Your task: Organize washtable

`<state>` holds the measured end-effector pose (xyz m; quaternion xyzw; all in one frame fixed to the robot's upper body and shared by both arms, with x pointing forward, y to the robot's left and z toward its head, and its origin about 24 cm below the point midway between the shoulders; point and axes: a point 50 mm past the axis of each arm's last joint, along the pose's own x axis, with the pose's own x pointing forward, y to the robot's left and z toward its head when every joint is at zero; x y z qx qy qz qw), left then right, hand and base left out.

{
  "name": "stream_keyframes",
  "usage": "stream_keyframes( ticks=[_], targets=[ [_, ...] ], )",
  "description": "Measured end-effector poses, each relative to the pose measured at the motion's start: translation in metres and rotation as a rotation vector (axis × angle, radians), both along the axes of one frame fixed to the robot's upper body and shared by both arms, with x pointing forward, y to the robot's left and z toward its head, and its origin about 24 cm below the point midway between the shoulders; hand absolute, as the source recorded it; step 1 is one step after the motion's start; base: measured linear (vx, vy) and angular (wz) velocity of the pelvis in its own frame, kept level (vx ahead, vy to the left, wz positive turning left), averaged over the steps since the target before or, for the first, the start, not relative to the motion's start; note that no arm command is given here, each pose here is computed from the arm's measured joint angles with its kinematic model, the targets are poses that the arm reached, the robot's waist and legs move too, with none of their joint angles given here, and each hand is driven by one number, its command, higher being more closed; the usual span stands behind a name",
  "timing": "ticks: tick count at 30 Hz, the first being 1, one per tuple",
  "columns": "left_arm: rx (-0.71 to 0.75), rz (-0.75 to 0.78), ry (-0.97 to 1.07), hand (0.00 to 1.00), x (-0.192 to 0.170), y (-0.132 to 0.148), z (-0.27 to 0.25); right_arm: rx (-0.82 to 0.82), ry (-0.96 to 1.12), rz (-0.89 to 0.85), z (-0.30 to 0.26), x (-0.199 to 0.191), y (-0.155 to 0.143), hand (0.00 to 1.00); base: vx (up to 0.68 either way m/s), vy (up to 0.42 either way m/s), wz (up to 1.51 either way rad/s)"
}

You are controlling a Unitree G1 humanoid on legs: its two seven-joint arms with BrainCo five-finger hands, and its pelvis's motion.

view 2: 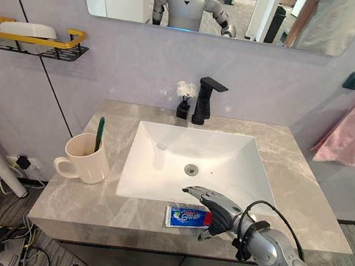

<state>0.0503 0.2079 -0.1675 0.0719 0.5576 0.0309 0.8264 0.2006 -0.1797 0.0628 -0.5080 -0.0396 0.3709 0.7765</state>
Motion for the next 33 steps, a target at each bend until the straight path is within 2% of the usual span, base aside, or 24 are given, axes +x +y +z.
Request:
stream_keyframes(
  ticks=[7,24,25,33],
  targets=[
    [-0.003,-0.005,0.000,0.00,0.001,-0.001,0.000,-0.035,0.005,-0.055,-0.015,-0.002,-0.002,0.00,-0.05,-0.012,-0.01],
    [0.003,-0.005,0.006,0.00,0.003,0.003,0.000,-0.040,-0.090,-0.123,0.001,0.007,-0.015,0.00,-0.01,0.000,-0.02],
    [0.002,-0.006,0.006,0.00,0.003,0.003,0.000,-0.042,-0.095,-0.126,0.002,0.007,-0.016,1.00,0.00,0.000,0.00],
    [-0.008,-0.004,0.004,0.00,0.004,0.003,0.001,-0.094,-0.137,-0.146,0.011,0.012,-0.027,1.00,0.00,0.000,0.00]
  ],
)
